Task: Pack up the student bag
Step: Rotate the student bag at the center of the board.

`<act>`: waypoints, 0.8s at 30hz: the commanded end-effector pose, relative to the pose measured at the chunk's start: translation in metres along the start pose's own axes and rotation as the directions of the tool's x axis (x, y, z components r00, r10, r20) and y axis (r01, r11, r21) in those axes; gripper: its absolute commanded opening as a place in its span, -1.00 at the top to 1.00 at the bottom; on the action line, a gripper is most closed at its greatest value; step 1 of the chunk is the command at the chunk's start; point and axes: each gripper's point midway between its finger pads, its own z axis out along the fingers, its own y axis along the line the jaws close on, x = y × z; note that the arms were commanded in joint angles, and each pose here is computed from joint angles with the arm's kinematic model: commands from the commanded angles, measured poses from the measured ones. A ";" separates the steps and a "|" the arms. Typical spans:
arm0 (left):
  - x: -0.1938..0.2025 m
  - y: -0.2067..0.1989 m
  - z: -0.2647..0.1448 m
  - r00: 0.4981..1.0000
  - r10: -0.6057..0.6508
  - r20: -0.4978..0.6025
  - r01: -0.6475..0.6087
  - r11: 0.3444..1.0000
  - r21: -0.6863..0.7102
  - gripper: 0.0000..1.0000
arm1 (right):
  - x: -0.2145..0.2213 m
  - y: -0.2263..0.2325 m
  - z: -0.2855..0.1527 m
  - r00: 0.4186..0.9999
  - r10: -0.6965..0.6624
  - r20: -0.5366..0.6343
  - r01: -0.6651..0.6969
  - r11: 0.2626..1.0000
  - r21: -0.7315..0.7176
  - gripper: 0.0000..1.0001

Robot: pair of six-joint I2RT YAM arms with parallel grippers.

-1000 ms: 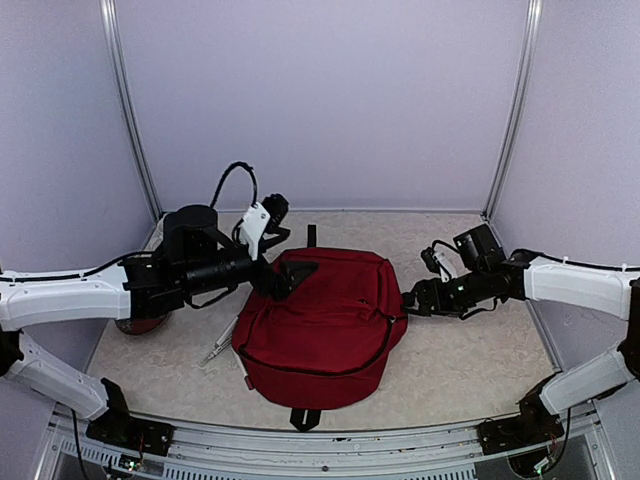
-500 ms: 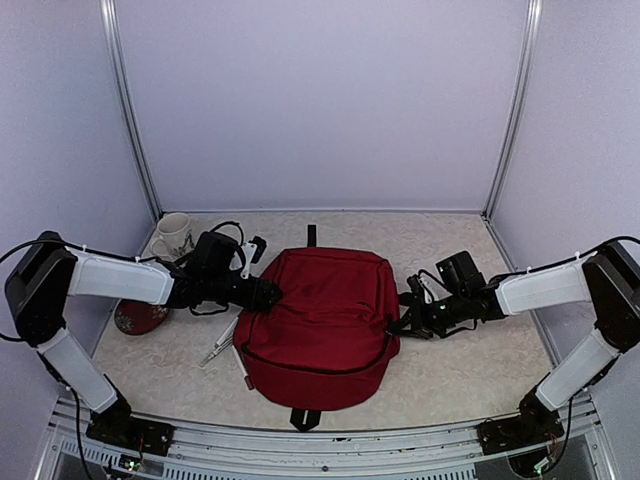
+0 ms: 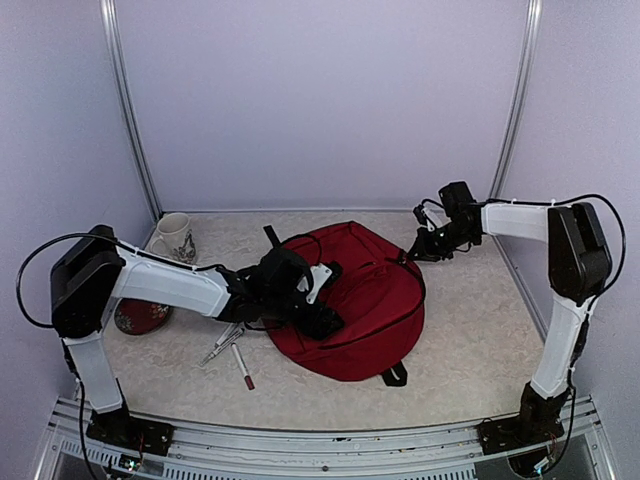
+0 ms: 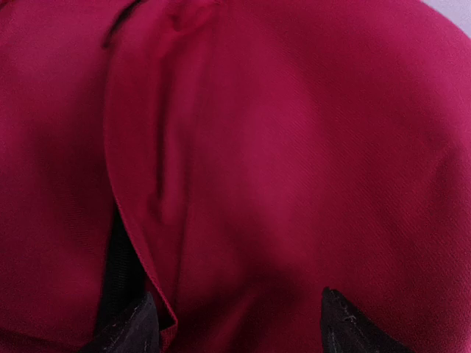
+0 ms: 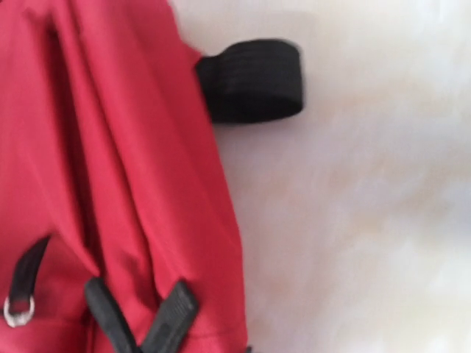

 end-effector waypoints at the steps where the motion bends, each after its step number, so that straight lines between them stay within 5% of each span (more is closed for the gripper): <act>1: 0.014 -0.064 0.027 0.995 0.078 -0.054 -0.066 0.977 0.202 -0.42 | -0.042 -0.009 -0.002 0.996 -0.085 0.023 0.084 0.996 0.043 1.00; 4: 0.001 -0.118 0.040 0.978 0.208 -0.002 -0.199 0.935 0.294 -0.42 | -0.061 0.001 -0.004 0.993 -0.105 0.058 0.105 0.994 0.004 1.00; 8: -0.039 -0.169 0.029 0.936 0.315 0.157 -0.351 0.874 0.337 -0.54 | -0.065 0.011 -0.014 0.990 -0.123 0.065 0.125 0.992 -0.019 0.37; 11: -0.085 -0.162 0.002 0.927 0.262 0.268 -0.345 0.876 0.337 -0.67 | -0.061 0.014 -0.034 0.987 -0.135 0.083 0.135 0.991 0.005 0.09; 14: -0.131 -0.101 -0.025 0.944 0.113 0.311 -0.207 0.935 0.289 -0.70 | -0.054 0.019 -0.063 0.985 -0.128 0.114 0.124 0.991 0.043 -0.09; 17: -0.153 0.029 -0.032 0.950 -0.066 0.305 0.049 0.997 0.061 -0.70 | -0.038 0.025 -0.085 0.987 -0.075 0.145 0.070 0.997 0.039 -0.37; 21: -0.122 0.168 -0.027 0.945 -0.237 0.224 0.289 0.928 -0.236 -0.82 | 0.019 0.026 -0.079 0.999 0.008 0.054 -0.011 0.998 0.060 -0.78; 24: -0.102 0.206 -0.013 0.948 -0.254 0.190 0.301 0.909 -0.286 -0.98 | 0.064 0.029 -0.071 0.999 0.041 -0.020 -0.039 0.992 0.117 -0.88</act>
